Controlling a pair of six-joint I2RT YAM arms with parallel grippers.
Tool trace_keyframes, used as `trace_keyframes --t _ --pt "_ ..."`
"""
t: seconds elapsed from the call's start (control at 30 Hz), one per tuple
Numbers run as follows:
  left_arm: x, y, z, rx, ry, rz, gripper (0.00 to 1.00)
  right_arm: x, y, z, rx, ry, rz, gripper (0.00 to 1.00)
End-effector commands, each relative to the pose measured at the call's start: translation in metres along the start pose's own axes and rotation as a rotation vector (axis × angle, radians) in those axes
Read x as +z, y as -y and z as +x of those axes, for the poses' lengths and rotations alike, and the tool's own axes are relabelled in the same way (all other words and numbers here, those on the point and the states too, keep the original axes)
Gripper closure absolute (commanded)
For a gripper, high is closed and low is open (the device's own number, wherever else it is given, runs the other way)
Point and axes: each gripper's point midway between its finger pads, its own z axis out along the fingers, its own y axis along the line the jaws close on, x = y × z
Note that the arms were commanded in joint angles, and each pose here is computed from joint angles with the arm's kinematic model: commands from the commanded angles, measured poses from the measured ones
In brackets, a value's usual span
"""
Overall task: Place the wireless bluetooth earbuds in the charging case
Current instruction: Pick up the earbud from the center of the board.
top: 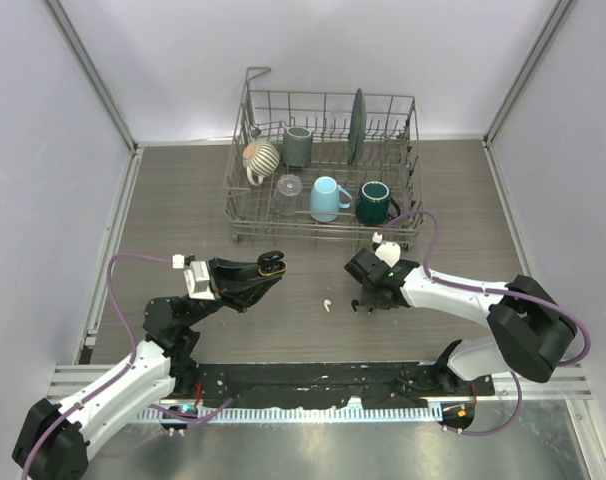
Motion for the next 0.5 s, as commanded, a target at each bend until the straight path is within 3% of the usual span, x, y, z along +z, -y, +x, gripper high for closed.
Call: trace_keyframes --t 0.0,0.3,0.47 --pt "0.001 0.000 -0.011 0.031 0.041 -0.002 1.00 -0.016 -0.013 -0.016 -0.018 0.086 -0.056 0.87" --pt "0.003 -0.003 -0.010 0.023 0.038 -0.016 1.00 -0.077 -0.033 -0.059 -0.027 0.361 -0.197 0.99" --pt "0.004 -0.006 -0.010 0.015 0.036 -0.031 1.00 -0.124 -0.049 -0.082 -0.033 0.538 -0.303 0.99"
